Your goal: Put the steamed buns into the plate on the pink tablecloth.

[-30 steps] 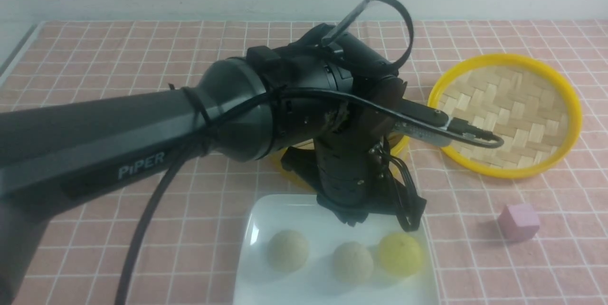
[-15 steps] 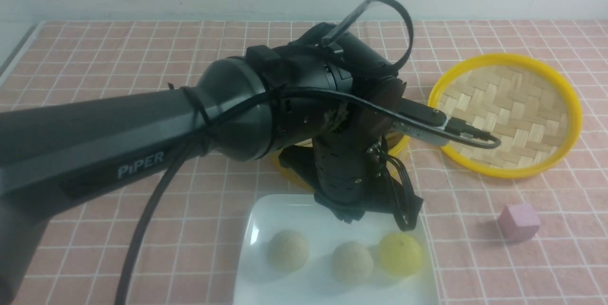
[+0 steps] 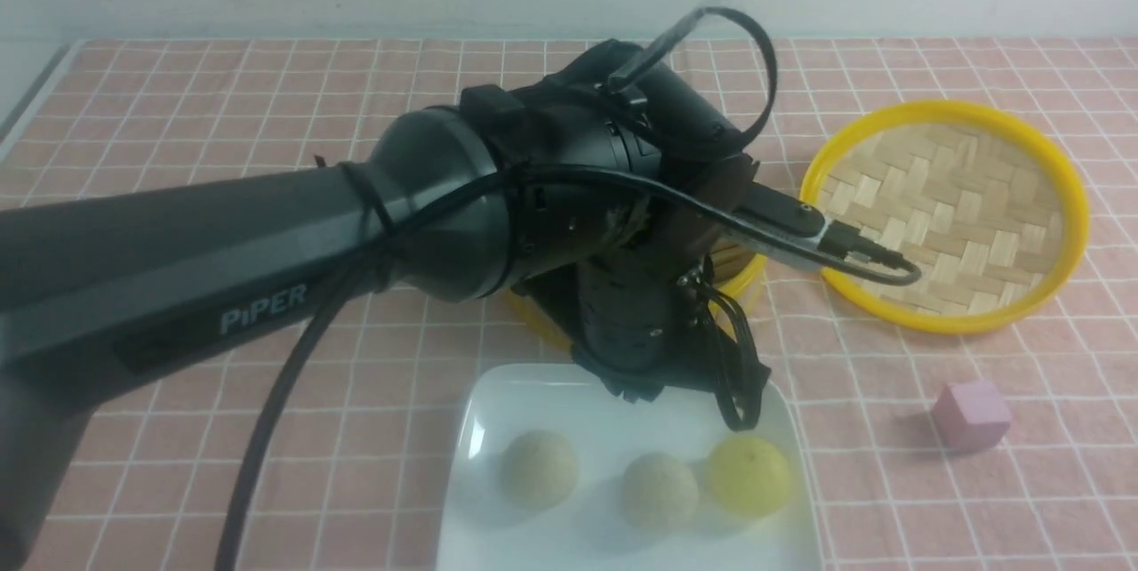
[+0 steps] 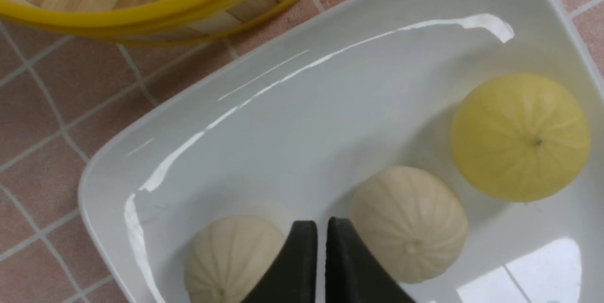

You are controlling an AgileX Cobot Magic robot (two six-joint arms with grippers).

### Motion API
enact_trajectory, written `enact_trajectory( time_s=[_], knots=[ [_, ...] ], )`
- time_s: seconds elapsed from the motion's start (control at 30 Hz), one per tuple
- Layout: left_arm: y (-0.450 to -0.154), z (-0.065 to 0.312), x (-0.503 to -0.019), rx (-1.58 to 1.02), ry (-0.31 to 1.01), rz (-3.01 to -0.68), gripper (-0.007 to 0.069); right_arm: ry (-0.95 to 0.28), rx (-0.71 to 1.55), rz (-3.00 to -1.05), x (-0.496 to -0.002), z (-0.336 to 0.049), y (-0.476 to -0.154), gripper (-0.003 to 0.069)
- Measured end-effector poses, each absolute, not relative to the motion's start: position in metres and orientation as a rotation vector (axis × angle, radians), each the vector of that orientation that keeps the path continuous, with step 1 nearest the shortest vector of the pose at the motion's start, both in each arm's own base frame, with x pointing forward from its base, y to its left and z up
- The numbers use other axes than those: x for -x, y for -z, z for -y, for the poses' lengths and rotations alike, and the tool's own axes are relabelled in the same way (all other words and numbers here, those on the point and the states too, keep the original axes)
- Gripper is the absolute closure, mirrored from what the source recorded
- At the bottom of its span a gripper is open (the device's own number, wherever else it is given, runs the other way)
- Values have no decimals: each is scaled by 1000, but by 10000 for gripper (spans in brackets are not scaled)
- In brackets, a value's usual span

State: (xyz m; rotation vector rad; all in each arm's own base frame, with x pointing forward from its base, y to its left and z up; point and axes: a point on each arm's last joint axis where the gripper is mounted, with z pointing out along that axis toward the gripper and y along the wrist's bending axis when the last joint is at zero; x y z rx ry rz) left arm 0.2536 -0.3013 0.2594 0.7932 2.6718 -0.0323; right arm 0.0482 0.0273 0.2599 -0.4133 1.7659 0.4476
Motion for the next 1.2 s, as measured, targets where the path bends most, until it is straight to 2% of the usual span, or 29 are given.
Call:
enact_trajectory(
  time_s=[0.2,0.3,0.57,0.8,1.0,1.2],
  knots=[
    [-264,295,-253,-806,-42,-2668,575,-386,383,-1859,-51,-25,-222,638],
    [-291,283,-249,-791,-43,-2599,575,-305,303,-1935,-54,-20,-199,632],
    [-359,242,-228,-720,-68,-2468,574,-168,118,-1988,-55,-9,-173,623],
    [-406,203,-204,-621,-51,-2379,574,-92,-1,-1921,-56,-2,-171,616],
    [-445,167,-177,-549,56,-2276,574,-35,-85,-1876,-54,2,-173,610],
    [-456,131,-149,-497,118,-2226,569,-1,-133,-1874,-52,5,-173,599]
  ],
)
